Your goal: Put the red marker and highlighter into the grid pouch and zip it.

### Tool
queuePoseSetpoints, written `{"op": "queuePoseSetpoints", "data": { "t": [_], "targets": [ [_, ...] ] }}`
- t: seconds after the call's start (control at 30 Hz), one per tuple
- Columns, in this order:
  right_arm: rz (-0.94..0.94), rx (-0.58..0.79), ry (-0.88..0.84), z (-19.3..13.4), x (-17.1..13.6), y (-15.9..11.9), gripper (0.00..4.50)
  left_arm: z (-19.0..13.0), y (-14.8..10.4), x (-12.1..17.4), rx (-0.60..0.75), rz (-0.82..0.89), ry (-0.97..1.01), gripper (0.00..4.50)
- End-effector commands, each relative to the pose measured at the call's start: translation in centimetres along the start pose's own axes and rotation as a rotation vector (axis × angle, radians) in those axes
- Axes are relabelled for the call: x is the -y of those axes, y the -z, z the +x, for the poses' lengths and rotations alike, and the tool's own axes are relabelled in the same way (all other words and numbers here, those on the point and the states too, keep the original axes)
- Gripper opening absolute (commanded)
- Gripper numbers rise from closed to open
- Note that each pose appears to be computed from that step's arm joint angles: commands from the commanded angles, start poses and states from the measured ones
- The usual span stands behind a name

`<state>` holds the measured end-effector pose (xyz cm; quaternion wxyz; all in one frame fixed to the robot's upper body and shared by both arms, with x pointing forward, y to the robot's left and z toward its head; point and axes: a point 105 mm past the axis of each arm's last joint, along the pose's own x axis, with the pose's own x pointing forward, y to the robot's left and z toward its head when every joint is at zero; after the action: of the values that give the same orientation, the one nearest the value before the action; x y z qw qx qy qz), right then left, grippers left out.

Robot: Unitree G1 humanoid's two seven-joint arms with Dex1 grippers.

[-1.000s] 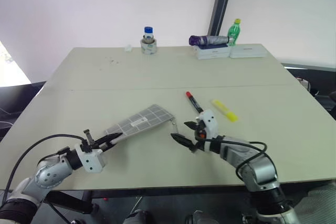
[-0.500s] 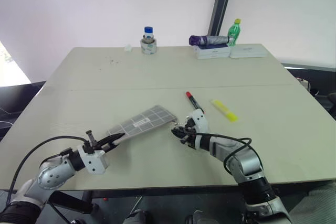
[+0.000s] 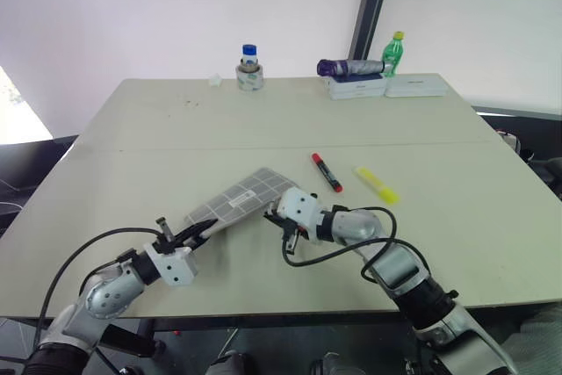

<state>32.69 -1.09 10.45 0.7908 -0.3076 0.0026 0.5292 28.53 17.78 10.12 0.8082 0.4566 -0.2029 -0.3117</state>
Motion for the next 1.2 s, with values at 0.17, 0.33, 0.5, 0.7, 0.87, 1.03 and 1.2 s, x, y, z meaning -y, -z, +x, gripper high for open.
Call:
{"op": "queuePoseSetpoints", "data": {
  "t": [0.17,0.33,0.5,0.7,0.87,1.03,1.2],
  "targets": [
    [-0.257,0.176,-0.175,1.1,-2.4,-4.0,0.07,1.1,-0.3,-1.8,-0.034,-0.008,-0.110,0.00],
    [-0.333,0.269,-0.255,1.2,-3.2,-5.3,0.07,1.9,-0.7,-1.4,-0.029,-0.011,-0.105,0.00],
    [-0.397,0.308,-0.307,1.1,-3.6,-5.7,0.07,2.6,-1.1,-1.4,-0.009,-0.006,-0.099,0.00],
    [-0.330,0.185,-0.144,2.0,-0.1,-4.2,0.07,2.3,-1.5,-0.5,0.017,0.048,-0.029,0.00],
    [-0.327,0.217,-0.170,1.4,0.2,-4.7,0.07,1.7,-1.2,-0.5,0.004,0.076,-0.023,0.00],
    [-0.346,0.295,-0.245,1.3,-1.5,-6.1,0.07,2.2,-1.1,-0.9,-0.005,0.063,-0.048,0.00],
    [-0.362,0.278,-0.219,1.6,-1.3,-5.9,0.07,2.4,-1.2,-1.0,-0.003,0.053,-0.057,0.00]
  ]
}}
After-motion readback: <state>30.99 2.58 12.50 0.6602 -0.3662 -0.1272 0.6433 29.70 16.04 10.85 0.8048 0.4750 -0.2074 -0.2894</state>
